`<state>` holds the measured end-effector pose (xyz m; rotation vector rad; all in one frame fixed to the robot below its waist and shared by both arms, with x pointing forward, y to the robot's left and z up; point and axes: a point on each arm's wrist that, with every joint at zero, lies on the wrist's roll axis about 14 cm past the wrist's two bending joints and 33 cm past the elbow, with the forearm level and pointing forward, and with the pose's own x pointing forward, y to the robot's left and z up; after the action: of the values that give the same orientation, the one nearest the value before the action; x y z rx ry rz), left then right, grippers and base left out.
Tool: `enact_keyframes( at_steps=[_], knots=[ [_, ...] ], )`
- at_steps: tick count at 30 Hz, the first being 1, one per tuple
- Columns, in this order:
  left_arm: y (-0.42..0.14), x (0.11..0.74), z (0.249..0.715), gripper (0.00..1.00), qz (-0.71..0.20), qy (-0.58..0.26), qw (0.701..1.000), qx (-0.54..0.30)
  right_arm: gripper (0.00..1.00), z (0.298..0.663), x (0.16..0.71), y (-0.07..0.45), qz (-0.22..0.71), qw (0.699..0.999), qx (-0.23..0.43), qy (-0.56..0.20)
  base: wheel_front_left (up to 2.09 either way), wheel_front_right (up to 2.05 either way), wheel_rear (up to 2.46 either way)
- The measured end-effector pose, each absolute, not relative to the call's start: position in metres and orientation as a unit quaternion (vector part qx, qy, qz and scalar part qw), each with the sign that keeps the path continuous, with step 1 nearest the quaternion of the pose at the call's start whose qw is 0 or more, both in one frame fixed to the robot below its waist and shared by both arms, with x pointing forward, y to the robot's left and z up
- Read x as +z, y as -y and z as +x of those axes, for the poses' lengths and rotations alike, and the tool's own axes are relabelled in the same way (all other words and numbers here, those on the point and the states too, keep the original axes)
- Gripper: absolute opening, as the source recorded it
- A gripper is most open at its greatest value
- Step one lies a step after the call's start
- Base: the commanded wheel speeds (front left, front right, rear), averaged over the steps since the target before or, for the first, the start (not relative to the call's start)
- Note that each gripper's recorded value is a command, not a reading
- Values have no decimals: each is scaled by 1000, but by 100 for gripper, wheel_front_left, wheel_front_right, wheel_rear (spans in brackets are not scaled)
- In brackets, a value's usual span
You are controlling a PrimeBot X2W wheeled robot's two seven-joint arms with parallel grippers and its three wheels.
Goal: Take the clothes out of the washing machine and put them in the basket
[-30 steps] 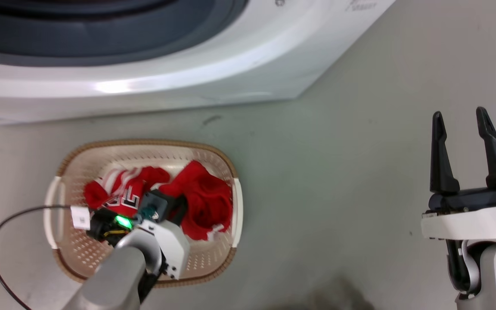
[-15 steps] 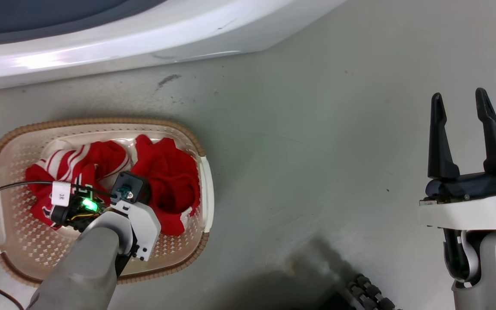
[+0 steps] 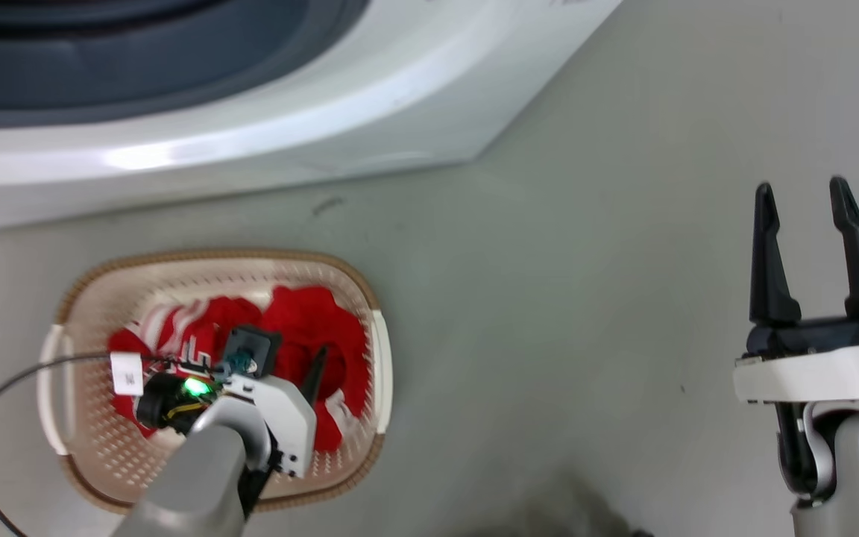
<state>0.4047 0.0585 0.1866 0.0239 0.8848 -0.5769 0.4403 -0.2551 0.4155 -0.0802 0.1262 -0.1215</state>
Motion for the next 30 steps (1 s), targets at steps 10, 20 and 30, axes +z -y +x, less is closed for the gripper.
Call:
enact_keyframes(
  at_steps=[10,20,30],
  knots=[
    [-67,314,432,100,-28,-252,935,-250,100,417,469,247,-37,998,-55,-5,0,0,0],
    [-121,461,443,100,-31,-48,982,-182,100,400,513,218,-15,998,-19,55,0,0,0],
    [-191,532,387,100,-25,68,996,-46,100,376,536,196,-2,996,13,88,0,0,0]
  ],
)
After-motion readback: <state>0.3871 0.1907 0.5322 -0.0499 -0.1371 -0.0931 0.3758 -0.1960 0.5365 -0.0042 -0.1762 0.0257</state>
